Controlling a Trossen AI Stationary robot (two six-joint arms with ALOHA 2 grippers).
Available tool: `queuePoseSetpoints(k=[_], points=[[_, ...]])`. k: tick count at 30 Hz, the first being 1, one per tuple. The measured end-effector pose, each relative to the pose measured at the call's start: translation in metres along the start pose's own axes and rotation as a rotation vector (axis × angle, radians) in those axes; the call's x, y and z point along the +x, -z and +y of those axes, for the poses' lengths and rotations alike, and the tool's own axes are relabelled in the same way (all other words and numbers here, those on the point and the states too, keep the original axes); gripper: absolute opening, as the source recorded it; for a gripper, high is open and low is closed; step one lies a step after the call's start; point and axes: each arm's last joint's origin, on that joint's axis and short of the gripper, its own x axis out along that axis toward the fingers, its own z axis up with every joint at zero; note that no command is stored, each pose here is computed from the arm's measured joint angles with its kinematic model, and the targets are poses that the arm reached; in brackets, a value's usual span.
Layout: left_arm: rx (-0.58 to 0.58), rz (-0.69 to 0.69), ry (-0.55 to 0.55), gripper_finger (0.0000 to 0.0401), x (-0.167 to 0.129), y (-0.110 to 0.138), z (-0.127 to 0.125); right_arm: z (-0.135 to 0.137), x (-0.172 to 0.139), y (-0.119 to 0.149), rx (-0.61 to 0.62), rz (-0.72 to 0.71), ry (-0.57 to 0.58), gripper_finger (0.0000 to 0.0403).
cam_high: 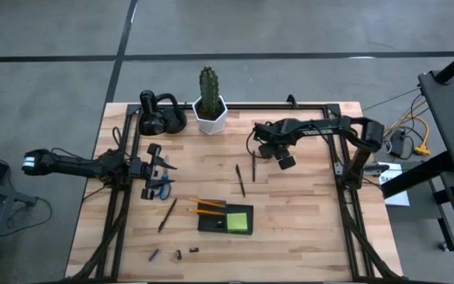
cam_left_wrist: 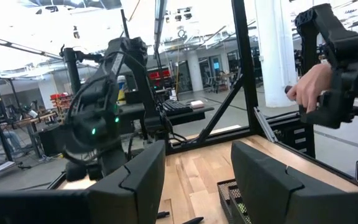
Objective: Pick and place office supplies into organizer
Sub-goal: Put the yellow pencil into the desk organizer
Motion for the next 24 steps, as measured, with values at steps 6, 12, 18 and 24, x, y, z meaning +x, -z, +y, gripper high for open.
queuePoseSetpoints(k=[6,12,18,24], points=[[0.007,0.0,0.0,0.0169,0.0,0.0,0.0,-0.008,0.013,0.008,0.023,0.044,-0.043,0.0128],[0.007,0.0,0.0,0.017,0.0,0.0,0.0,-0.01,0.016,0.009,-0.011,0.037,-0.06,0.0127],[0.006,-0.001,0.0,0.0169,0.0,0.0,0.0,-0.01,0.015,0.007,-0.057,-0.003,-0.085,0.0115],[0.006,-0.001,0.0,0.0169,0.0,0.0,0.0,-0.011,0.016,0.01,-0.038,-0.008,-0.098,0.0098]])
